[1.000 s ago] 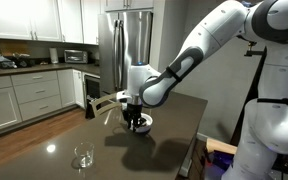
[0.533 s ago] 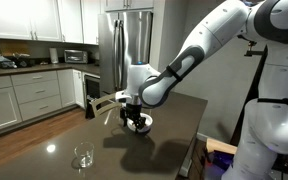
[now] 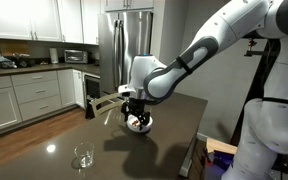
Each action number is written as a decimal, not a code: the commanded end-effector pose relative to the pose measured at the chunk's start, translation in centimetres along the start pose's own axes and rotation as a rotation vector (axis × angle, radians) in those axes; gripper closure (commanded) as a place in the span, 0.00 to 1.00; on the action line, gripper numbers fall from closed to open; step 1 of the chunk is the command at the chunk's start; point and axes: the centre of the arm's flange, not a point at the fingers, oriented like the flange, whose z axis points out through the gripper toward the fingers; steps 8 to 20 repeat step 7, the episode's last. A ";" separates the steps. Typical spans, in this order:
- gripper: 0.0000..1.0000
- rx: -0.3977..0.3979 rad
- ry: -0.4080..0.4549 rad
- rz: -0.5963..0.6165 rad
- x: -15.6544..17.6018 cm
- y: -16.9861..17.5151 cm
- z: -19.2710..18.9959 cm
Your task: Use the spoon to put the contents in the bowl into the cup, then mix the contents in the bowl
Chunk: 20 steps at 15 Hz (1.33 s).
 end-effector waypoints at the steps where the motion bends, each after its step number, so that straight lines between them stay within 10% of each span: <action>1: 0.00 -0.017 0.015 -0.012 -0.6 -2.7 -3.5; 20: 0.00 -0.052 0.004 -0.009 -0.5 -3.1 -4.1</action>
